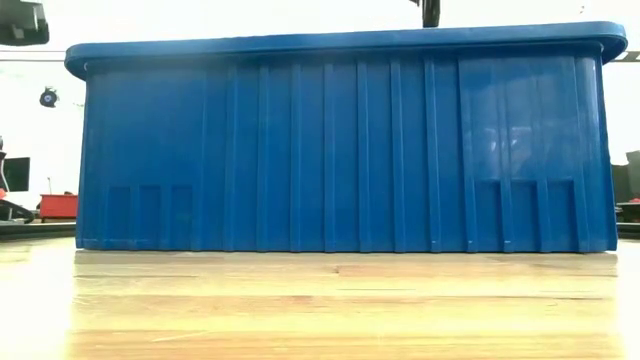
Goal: Pick and place slides into bin
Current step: Put the black slide into the blue bin
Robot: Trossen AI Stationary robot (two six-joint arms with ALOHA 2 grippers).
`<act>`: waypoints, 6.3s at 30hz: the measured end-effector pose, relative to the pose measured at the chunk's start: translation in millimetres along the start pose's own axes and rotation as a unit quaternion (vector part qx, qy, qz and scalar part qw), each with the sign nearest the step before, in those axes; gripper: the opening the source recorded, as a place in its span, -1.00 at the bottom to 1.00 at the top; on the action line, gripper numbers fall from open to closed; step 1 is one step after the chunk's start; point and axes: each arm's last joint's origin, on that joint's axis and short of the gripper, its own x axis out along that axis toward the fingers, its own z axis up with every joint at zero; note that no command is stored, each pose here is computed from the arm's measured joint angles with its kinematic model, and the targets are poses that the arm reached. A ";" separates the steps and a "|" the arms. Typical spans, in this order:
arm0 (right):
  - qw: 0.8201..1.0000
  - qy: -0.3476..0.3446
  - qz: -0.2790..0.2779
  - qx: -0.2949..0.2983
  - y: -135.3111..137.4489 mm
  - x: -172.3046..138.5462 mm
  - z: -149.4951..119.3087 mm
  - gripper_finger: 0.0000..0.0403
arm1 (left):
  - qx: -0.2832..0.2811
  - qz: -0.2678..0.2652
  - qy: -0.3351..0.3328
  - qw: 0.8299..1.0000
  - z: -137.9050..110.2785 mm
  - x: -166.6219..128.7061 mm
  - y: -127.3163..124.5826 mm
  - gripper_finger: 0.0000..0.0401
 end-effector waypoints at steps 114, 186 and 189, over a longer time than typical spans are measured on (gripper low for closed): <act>0.996 0.038 -0.075 -0.033 -6.0 11.5 -15.8 -0.96 | 0.276 0.267 0.180 0.905 -139.5 182.0 -81.4 -0.96; 0.898 0.222 0.286 -0.249 46.7 104.3 125.8 -0.15 | 0.515 0.065 -0.347 0.781 95.4 33.1 -130.7 -1.00; 0.894 0.213 0.292 -0.267 46.4 103.4 128.0 -0.15 | 0.516 0.071 -0.346 0.780 101.5 33.9 -126.9 -1.00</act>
